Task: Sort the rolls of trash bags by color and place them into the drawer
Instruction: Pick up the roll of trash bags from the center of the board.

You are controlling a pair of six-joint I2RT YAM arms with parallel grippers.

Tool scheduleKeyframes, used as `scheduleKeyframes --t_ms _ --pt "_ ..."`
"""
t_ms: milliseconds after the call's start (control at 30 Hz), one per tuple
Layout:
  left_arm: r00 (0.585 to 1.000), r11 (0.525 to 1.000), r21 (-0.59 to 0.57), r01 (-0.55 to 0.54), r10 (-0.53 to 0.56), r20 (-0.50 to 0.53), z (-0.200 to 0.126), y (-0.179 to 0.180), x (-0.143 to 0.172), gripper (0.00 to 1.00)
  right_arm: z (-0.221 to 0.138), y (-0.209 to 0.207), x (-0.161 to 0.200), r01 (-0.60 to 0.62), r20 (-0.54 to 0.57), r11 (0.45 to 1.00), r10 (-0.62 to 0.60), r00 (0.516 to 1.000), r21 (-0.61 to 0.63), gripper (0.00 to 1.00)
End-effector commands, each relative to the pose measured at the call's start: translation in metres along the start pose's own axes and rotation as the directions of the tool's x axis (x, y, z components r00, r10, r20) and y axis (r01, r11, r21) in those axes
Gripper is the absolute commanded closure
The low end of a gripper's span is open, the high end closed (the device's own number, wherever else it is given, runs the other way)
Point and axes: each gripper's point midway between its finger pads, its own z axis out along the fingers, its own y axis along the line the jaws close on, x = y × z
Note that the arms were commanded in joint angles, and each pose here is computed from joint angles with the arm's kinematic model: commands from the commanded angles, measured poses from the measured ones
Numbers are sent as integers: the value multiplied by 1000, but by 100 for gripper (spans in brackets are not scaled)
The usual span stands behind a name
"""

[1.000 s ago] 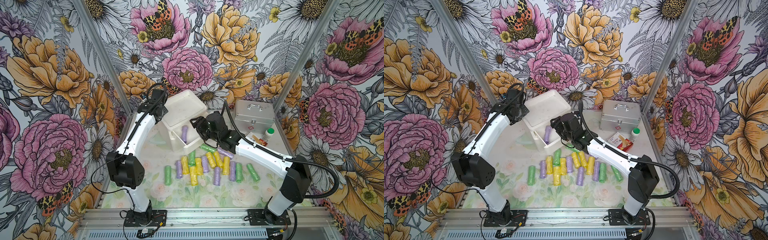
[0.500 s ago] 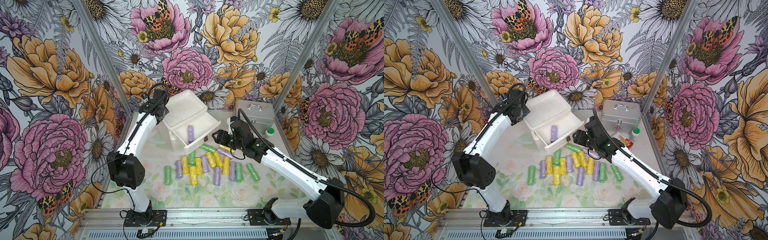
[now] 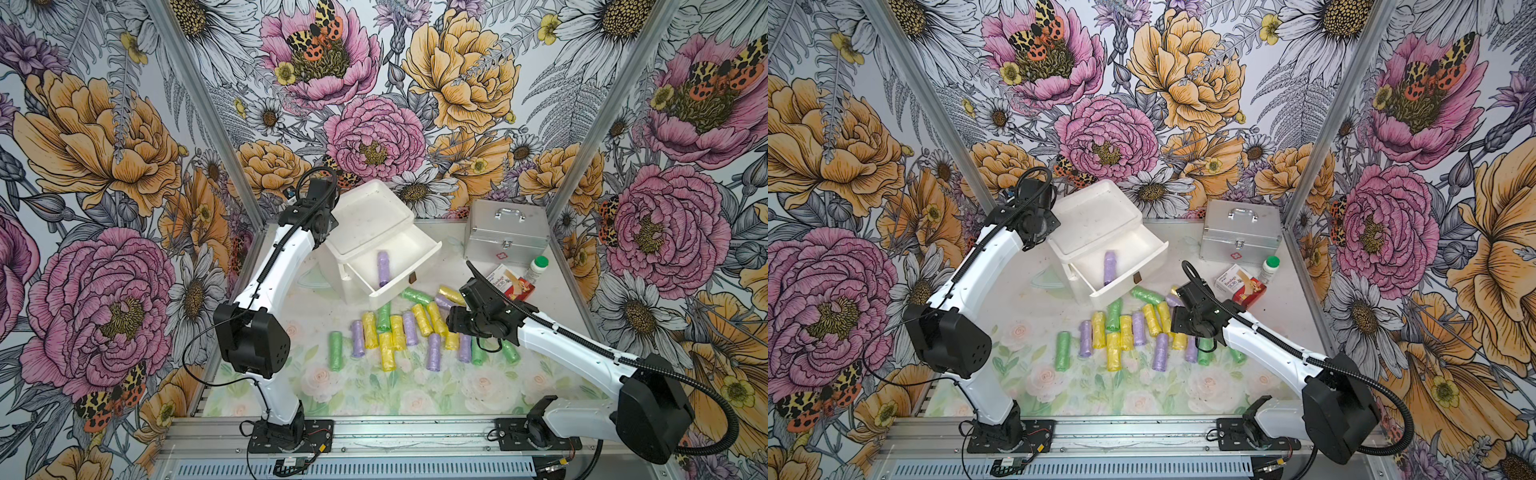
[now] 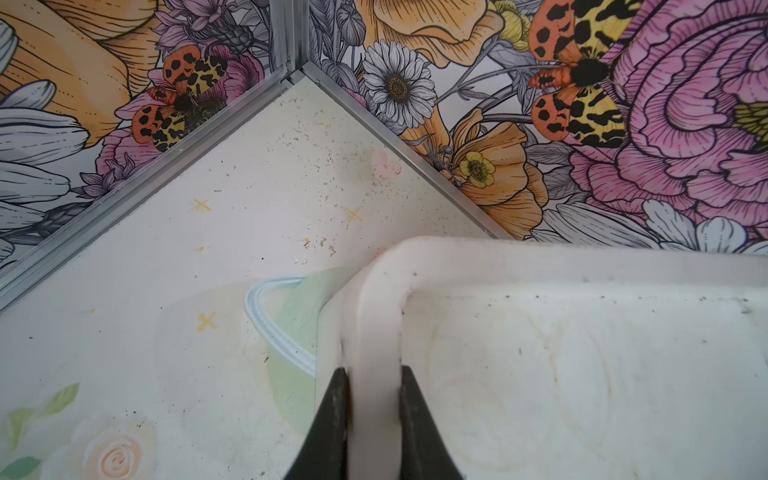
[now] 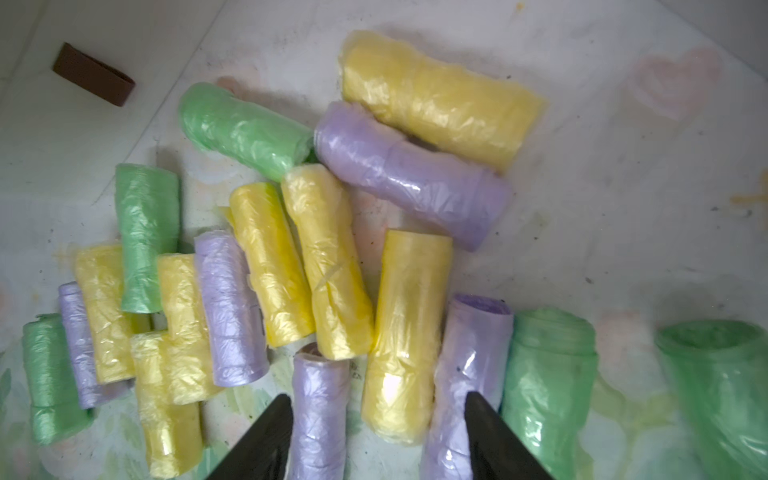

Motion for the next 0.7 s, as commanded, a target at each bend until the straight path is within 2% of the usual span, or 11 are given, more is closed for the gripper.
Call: scheduleKeyframes --t_ms 0,200,400,667 --pt "997 1000 5 12 -11 -74 -9 2 16 100 1 -10 0 1 14 1000 -1 1000 29 35" --pt "995 999 5 53 -53 -90 -7 3 19 100 10 -31 11 -21 -23 997 23 999 70 36" --pt "994 999 11 44 -43 -100 -7 2 21 100 22 -44 23 -29 -65 993 36 997 116 37" --pt "991 999 7 41 -40 -128 1 4 26 100 24 -42 20 -29 -65 993 37 997 116 44"
